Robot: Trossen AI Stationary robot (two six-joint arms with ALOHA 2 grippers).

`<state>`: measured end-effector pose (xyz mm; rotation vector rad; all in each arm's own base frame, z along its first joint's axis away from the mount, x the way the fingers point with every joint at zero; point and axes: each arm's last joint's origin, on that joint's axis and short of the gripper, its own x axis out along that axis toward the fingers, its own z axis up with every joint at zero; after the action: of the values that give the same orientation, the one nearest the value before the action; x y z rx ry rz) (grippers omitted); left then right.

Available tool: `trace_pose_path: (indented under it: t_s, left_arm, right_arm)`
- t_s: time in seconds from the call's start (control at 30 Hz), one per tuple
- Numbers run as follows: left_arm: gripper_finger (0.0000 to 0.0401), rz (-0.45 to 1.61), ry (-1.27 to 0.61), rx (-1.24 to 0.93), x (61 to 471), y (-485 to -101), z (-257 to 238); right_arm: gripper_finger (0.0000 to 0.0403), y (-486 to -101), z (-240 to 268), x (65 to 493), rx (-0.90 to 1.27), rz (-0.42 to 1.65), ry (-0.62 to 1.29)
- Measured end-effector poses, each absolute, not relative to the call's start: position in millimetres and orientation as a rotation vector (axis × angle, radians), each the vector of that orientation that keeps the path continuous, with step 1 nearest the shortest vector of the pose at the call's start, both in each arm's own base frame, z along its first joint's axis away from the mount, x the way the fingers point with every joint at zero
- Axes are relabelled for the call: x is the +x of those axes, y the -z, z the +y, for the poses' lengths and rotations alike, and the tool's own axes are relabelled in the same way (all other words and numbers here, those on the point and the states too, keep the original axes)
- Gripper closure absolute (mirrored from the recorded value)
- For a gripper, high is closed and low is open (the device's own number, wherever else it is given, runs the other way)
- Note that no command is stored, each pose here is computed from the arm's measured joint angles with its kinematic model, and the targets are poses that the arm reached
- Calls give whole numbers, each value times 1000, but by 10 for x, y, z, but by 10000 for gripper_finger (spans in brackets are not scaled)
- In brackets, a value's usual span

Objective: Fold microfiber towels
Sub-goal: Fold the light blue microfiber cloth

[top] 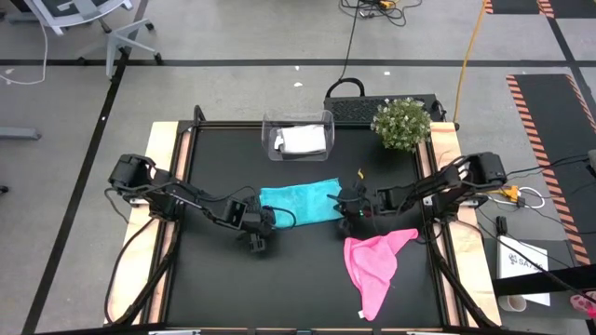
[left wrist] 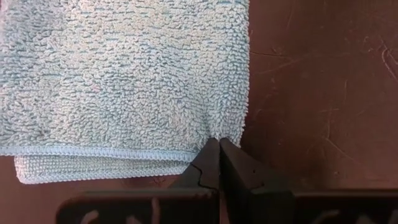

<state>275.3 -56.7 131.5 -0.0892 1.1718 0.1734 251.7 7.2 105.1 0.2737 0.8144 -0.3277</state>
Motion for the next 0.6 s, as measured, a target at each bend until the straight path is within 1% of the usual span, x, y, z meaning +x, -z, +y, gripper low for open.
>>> trace_pose_path:
  t_s: [0.23,0.43,0.6]
  left_arm:
    - [384,1189,-158,-77,2728,-1310,-615]
    - [397,1214,-151,-76,2704,-1306,-626]
    - [376,1203,-158,-112,2655,-1393,-620]
  right_arm:
    - [403,-1042,274,2489,309,830,290]
    - [403,-1031,350,2465,298,846,282]
    - [403,-1095,329,2471,275,824,261]
